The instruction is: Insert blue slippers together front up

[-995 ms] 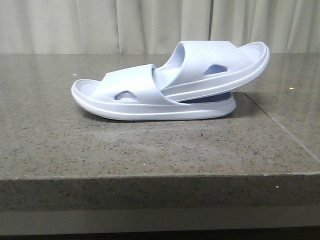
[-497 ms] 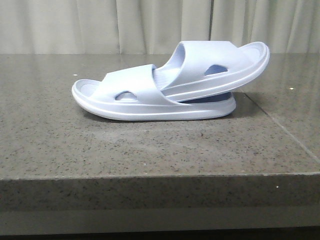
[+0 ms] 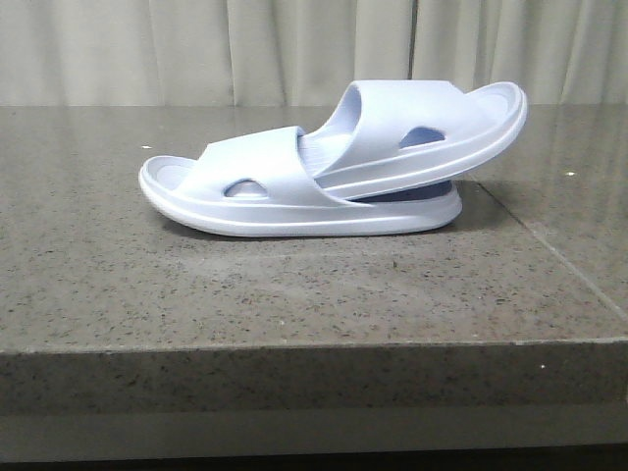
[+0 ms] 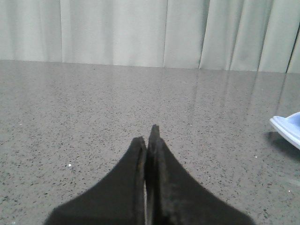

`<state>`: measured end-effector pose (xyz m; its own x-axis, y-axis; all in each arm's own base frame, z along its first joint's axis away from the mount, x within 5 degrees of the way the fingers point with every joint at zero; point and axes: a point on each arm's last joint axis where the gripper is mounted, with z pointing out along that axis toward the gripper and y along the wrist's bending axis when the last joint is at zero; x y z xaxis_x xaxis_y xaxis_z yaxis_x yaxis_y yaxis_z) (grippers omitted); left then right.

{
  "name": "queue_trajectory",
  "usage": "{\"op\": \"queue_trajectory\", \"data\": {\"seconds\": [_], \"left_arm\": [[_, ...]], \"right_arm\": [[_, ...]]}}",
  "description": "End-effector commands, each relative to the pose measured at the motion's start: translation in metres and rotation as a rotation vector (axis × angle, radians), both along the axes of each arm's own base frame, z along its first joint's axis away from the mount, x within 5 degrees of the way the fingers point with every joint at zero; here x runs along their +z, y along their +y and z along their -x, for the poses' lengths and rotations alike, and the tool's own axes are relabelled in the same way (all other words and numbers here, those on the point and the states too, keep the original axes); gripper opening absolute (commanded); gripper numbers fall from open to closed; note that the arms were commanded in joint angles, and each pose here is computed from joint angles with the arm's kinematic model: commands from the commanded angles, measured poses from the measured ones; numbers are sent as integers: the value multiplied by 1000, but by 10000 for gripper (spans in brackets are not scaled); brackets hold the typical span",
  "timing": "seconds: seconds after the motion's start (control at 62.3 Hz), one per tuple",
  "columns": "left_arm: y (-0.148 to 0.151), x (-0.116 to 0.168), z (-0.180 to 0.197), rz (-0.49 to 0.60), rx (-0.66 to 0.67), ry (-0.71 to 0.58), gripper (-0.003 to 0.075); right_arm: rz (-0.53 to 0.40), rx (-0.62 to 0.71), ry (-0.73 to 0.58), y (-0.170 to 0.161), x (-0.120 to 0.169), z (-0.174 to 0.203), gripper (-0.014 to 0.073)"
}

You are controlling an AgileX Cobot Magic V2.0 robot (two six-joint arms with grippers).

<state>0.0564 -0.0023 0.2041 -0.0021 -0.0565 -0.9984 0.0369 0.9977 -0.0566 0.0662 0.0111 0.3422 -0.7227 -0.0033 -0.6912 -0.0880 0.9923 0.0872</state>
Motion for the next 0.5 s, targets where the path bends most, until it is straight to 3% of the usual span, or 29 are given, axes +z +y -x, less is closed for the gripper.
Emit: {"op": "queue_trajectory", "data": {"seconds": [0.0,0.273,0.481], "left_arm": [[0,7,2,13,0,-101,-20],[1,16,3,5,5,-199,-20],[1,14,3,4,4,-172,-20]], "right_arm": [[-3,-10,-74,0,9,-4,-68],[-3,-10,-74,0,9,-4,-68],[-3,-10,-74,0,9,-4,-68]]}}
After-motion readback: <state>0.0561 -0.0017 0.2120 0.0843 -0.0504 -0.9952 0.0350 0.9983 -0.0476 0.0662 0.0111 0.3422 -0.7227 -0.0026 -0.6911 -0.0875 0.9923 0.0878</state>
